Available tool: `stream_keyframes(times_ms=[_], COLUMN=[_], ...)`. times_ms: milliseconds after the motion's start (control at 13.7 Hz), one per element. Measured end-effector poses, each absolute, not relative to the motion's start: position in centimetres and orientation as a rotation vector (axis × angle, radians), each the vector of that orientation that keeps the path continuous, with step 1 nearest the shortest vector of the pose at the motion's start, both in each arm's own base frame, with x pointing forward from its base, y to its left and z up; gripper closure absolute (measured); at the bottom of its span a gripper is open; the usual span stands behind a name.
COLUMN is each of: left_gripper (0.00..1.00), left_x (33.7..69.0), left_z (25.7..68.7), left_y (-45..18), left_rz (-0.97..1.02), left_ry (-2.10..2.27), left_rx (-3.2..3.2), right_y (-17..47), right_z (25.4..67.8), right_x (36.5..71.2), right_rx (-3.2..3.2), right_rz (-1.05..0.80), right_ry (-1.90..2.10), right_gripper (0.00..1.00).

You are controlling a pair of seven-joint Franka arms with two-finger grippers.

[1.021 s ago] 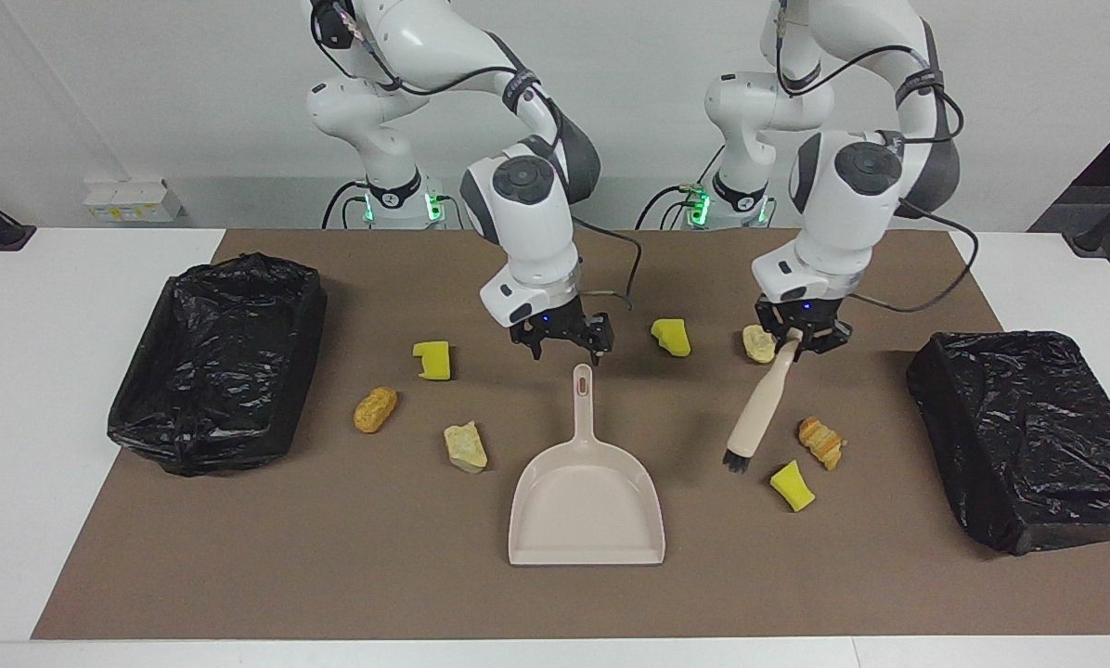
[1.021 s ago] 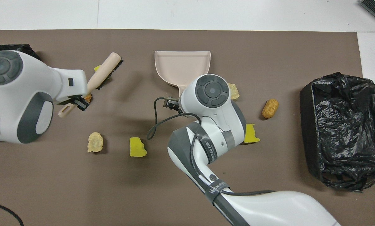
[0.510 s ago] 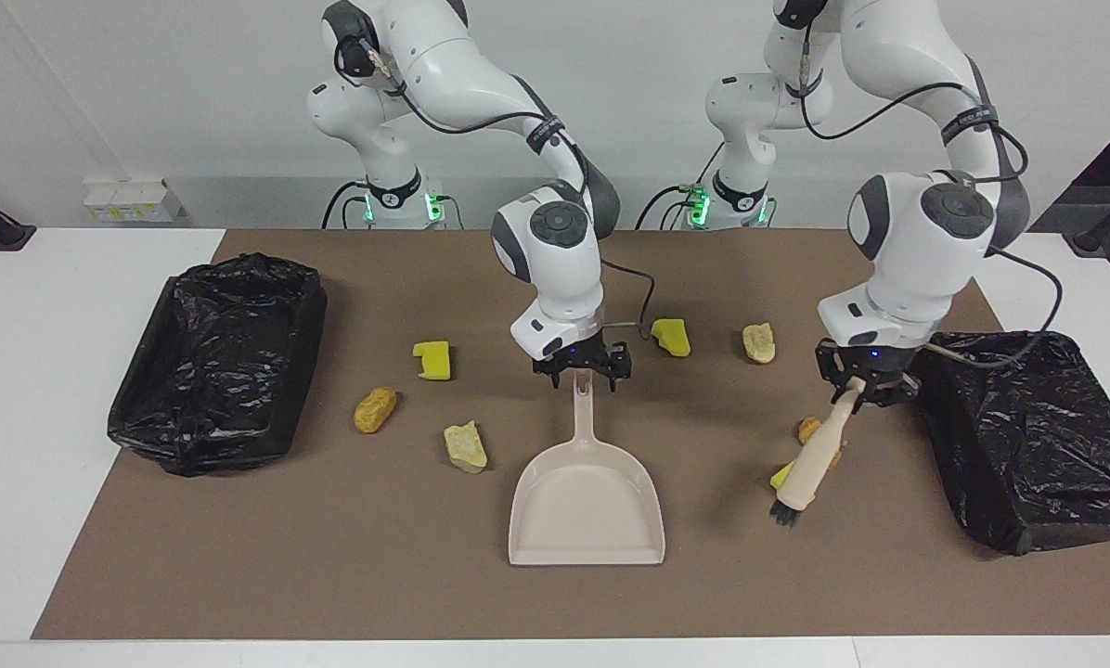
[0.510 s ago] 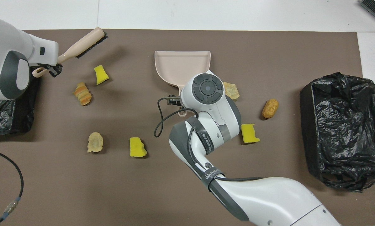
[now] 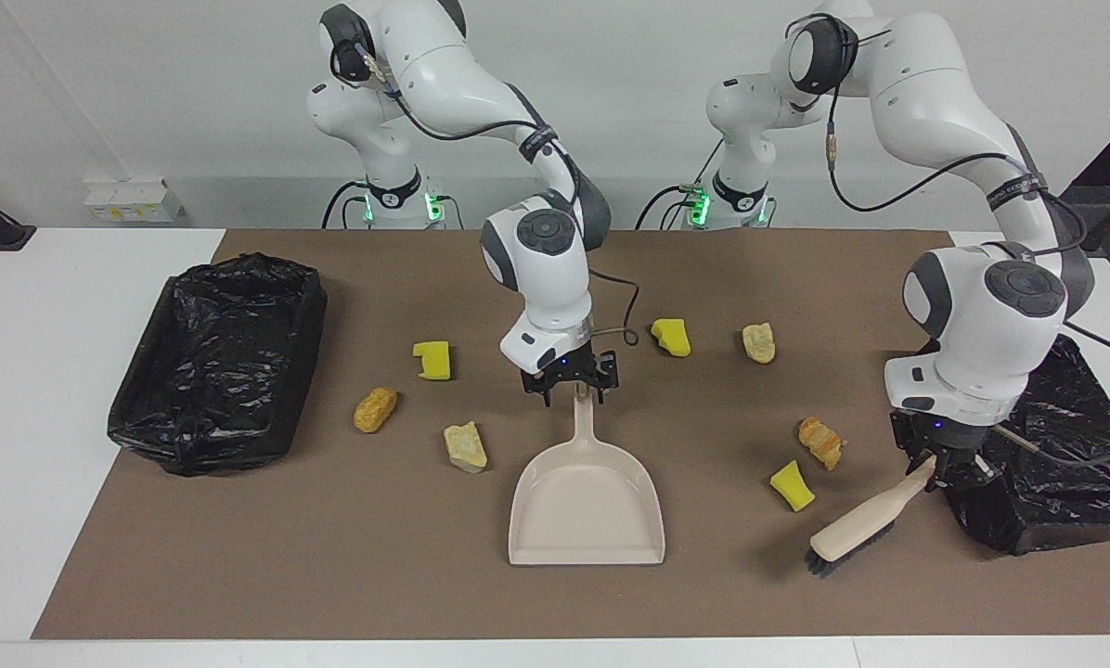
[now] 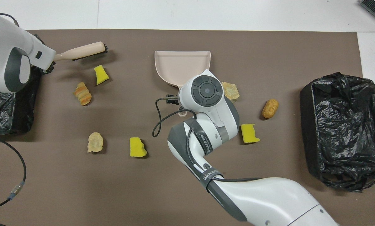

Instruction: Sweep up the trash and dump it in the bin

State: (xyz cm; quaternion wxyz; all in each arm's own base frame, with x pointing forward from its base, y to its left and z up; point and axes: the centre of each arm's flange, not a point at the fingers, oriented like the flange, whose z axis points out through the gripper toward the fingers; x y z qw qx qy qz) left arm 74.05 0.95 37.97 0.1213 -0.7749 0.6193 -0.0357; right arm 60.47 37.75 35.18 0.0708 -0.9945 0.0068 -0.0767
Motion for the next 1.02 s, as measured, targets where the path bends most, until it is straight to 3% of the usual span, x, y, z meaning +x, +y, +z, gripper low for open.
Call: stream_keyframes(times_ms=[146, 292, 510, 802, 1021], left_gripper=[0.74, 0.74, 0.74, 0.74, 0.74], left_x=[73.8, 72.9, 69.5, 62.2, 57.8], left_z=[37.1, 36.2, 36.3, 37.6, 40.3], left_y=[0.9, 0.3, -0.6, -1.0, -1.2], left_rz=[-0.067, -0.029, 0.036, 0.142, 0.172], left_ry=[1.909, 1.984, 2.04, 2.083, 2.075], left_rx=[-2.184, -2.142, -2.129, -2.122, -2.112], right_y=[38.1, 37.6, 37.3, 37.3, 37.3], right_z=[34.0, 33.5, 34.3, 34.4, 34.4], right_x=[60.5, 60.8, 61.3, 61.4, 61.4], right_rx=[-3.002, -3.018, -3.013, -3.012, -3.012], right_rz=[-0.245, -0.244, -0.258, -0.26, -0.261], right_ry=[-0.003, -0.004, 0.003, 0.004, 0.005], right_gripper=[0.31, 0.54, 0.55, 0.55, 0.55])
